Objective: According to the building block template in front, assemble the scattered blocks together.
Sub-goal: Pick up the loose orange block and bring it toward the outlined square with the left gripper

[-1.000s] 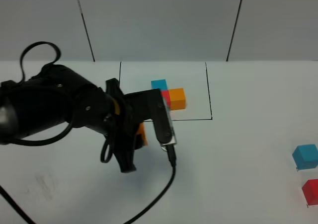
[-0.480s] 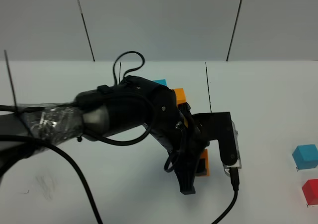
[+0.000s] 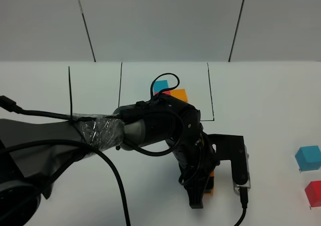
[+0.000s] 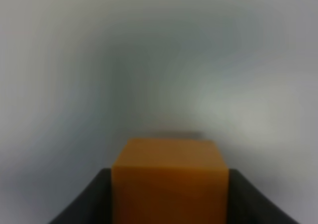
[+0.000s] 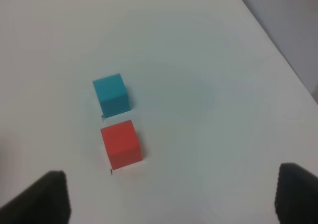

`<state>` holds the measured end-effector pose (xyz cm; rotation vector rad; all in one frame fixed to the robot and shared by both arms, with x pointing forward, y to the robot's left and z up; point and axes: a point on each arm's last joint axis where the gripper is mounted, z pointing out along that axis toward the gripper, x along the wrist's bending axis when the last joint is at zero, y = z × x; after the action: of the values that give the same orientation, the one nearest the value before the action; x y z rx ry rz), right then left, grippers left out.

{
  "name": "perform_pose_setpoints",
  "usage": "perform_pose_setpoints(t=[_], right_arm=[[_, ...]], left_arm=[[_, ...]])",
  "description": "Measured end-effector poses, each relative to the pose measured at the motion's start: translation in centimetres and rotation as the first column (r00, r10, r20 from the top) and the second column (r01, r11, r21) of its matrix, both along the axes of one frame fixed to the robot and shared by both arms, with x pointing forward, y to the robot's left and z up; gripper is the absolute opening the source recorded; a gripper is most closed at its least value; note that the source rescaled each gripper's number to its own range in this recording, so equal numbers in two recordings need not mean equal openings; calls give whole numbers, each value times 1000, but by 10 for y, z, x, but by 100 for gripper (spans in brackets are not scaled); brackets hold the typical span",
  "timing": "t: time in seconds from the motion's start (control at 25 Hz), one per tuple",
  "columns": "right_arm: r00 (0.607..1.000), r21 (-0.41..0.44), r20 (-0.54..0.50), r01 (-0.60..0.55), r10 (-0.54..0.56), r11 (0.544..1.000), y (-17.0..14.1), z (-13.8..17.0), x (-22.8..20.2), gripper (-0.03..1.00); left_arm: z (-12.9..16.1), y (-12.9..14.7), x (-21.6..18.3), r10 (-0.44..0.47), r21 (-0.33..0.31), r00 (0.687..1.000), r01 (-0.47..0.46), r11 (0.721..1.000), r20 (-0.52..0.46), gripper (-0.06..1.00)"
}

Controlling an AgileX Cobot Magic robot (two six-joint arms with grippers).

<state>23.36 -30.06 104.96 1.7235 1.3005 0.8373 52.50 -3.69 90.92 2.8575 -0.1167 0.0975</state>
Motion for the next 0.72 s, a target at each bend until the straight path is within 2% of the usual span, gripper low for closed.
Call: perform_pose_setpoints(t=[0.2, 0.72], right_arm=[[1000, 0, 0, 0, 0, 1000, 0, 0, 0, 76], [1000, 0, 0, 0, 0, 1000, 0, 0, 0, 76]], left_arm=[[-12, 1, 0, -4, 29, 1000, 5, 1000, -21, 0], [-13, 1, 0, -11, 39, 1000, 12, 999, -25, 0]])
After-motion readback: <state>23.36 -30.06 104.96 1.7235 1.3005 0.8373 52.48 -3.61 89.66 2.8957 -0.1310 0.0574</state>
